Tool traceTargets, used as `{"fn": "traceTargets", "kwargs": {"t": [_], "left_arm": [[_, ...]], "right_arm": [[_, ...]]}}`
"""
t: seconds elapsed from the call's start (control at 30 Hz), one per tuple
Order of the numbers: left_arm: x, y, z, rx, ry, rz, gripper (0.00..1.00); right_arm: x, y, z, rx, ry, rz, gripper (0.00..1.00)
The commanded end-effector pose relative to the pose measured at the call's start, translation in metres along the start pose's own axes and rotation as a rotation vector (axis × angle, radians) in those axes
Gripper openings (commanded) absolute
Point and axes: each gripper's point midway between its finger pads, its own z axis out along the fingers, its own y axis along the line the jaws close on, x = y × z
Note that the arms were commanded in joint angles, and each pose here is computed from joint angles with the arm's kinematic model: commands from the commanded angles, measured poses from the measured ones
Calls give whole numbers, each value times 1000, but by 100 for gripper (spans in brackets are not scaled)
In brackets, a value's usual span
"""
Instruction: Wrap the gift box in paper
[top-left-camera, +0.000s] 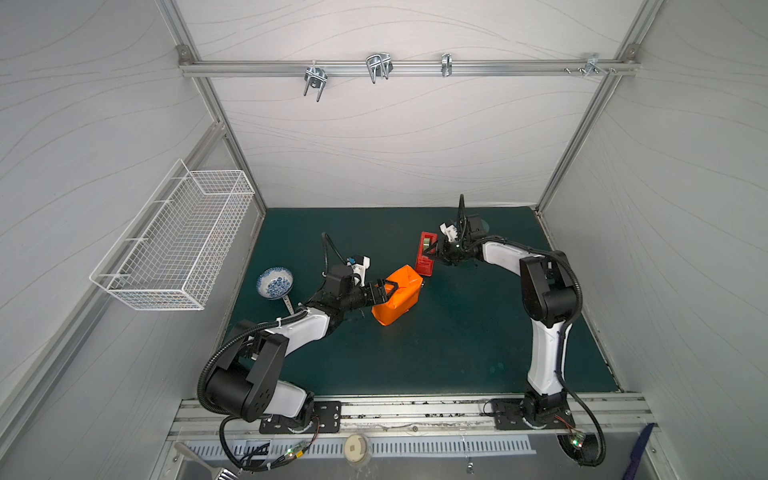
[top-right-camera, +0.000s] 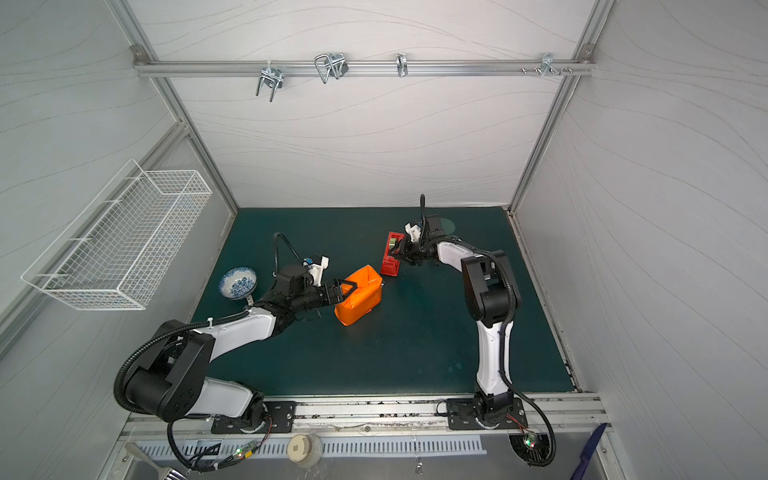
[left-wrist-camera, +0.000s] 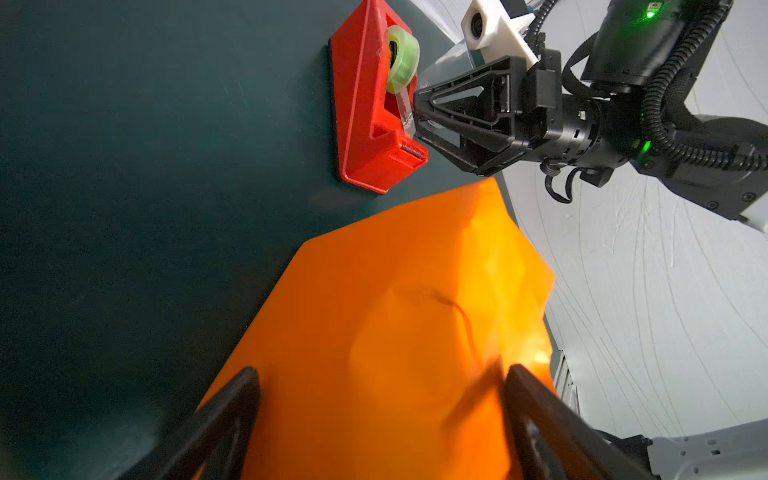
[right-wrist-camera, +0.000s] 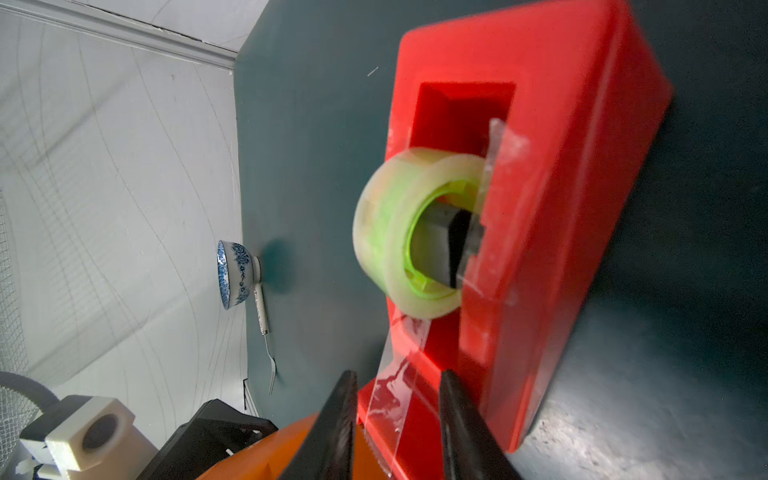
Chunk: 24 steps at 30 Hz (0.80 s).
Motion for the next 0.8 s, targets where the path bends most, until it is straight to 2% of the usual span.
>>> {"fn": "traceTargets", "kwargs": {"t": [0.0, 0.23, 0.4, 0.77], "left_arm": [[41, 37, -1, -124, 128, -54, 92], [40, 36, -1, -124, 128, -52, 92], [40, 36, -1, -127, 128, -49, 92], [40, 39, -2, -142, 127, -40, 92]], "right_arm": [[4, -9, 10, -20, 32, 44, 30], [3, -6, 8, -53, 22, 81, 15], [-5, 9, 2, -140, 1, 122, 0], [-6, 53, -21, -366, -17, 194, 0]]}}
